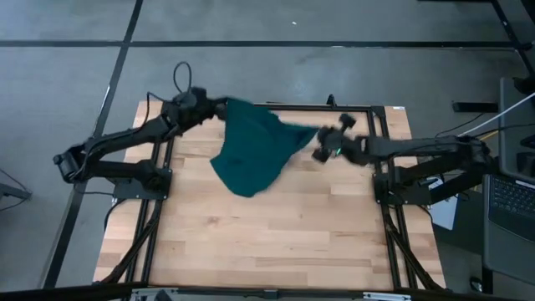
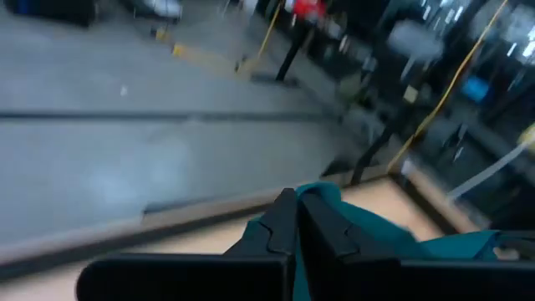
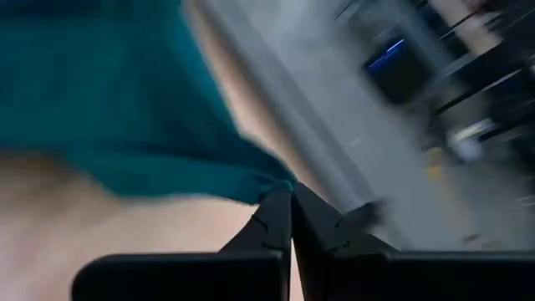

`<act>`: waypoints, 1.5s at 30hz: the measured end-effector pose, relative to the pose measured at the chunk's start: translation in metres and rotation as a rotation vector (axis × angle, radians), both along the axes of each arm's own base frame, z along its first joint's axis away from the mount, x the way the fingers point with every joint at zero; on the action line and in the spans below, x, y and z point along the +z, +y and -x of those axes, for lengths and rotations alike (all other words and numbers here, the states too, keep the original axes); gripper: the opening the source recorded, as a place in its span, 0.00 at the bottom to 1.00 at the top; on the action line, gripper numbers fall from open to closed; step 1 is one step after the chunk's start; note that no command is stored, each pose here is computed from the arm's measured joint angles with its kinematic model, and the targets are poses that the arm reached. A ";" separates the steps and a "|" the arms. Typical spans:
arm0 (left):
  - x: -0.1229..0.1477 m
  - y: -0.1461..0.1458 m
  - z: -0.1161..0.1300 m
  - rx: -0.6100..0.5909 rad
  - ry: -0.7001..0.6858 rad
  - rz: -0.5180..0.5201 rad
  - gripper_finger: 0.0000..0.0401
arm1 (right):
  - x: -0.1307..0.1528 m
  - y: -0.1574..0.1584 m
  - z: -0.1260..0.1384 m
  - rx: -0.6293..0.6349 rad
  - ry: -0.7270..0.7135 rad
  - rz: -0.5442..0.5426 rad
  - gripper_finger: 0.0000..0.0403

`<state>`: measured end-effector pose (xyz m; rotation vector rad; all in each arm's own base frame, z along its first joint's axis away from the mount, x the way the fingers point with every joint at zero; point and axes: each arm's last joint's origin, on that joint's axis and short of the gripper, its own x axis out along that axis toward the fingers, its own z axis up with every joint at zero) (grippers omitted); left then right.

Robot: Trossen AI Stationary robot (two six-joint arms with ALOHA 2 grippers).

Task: Fold microfiber towels
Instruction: Fold the green napkin

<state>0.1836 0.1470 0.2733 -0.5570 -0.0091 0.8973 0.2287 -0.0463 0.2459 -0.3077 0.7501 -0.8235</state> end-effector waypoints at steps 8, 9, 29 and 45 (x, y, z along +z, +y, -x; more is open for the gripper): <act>0.084 0.037 -0.012 -0.047 0.037 -0.175 0.00 | 0.103 -0.040 0.031 0.004 -0.003 0.209 0.00; 0.093 0.038 -0.011 -0.057 0.051 -0.186 0.00 | 0.112 -0.040 0.033 0.023 0.013 0.212 0.00; 0.094 -0.115 0.035 -0.469 0.304 0.246 0.00 | 0.091 0.069 0.053 0.491 0.151 -0.409 0.00; 0.052 -0.243 0.032 -0.721 0.411 0.561 0.00 | 0.043 0.199 0.052 0.708 0.223 -0.809 0.00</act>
